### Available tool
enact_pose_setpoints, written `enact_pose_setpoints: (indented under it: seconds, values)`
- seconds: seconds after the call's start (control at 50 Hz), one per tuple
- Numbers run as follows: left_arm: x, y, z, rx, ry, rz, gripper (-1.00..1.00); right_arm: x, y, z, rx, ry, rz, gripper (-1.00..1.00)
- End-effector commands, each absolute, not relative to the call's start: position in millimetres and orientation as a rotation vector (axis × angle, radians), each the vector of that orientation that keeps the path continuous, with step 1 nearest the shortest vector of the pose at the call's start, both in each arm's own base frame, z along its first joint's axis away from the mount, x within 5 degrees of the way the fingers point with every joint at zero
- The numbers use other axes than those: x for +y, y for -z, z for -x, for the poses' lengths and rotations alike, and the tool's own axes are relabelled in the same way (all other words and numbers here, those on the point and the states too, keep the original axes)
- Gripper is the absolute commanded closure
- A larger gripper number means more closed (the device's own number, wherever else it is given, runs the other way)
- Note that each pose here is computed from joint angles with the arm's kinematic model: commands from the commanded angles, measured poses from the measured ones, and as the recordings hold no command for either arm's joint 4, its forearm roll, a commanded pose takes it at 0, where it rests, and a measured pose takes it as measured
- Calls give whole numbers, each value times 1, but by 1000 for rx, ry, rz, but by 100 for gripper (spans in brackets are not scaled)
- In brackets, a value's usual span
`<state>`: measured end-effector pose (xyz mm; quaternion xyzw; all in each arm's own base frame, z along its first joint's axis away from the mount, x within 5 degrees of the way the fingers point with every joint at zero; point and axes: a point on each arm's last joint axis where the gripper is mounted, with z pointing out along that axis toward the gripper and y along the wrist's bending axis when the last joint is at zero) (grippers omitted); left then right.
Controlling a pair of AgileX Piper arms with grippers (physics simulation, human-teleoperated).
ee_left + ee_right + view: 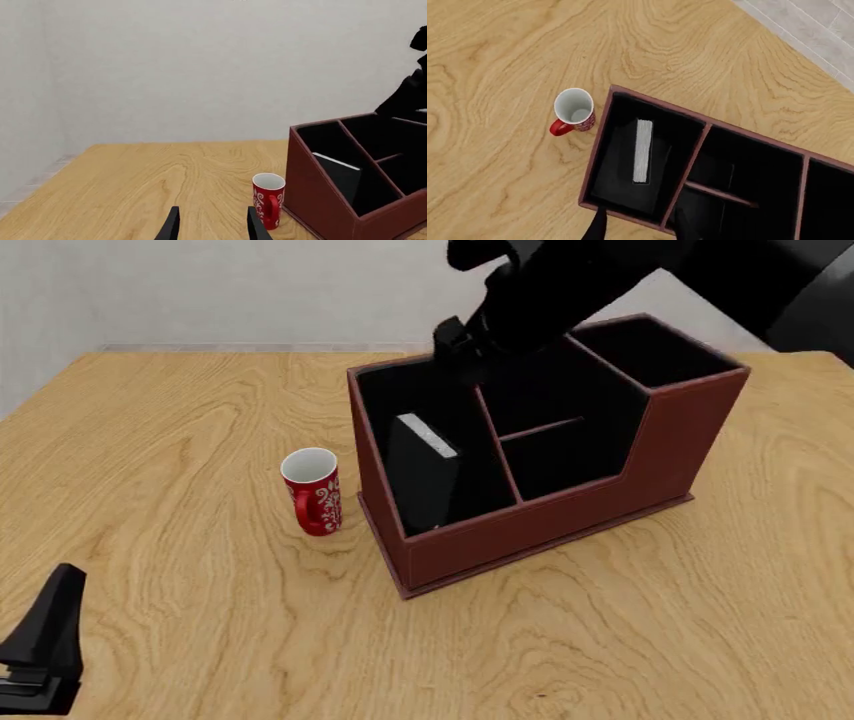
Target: Pick up the book and place it in the left compartment of the caddy.
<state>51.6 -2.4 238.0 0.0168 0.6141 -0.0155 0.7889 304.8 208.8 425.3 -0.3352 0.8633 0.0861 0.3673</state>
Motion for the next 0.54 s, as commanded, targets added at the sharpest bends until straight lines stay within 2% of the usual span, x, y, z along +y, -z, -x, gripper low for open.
enact_pose_setpoints:
  seconds: [0.02, 0.22, 0.54]
  values:
    - [-3, -245, -50, 1318, 43, -57, -100, 185, -440, -262, 2155, -278, 783, -100]
    - [-4, -247, -49, 1315, 52, -72, -100, 145, -456, -229, 2027, -296, 660, -100]
    - [-5, -255, -47, 1314, 60, -101, -100, 92, -442, -157, 1843, -341, 520, -100]
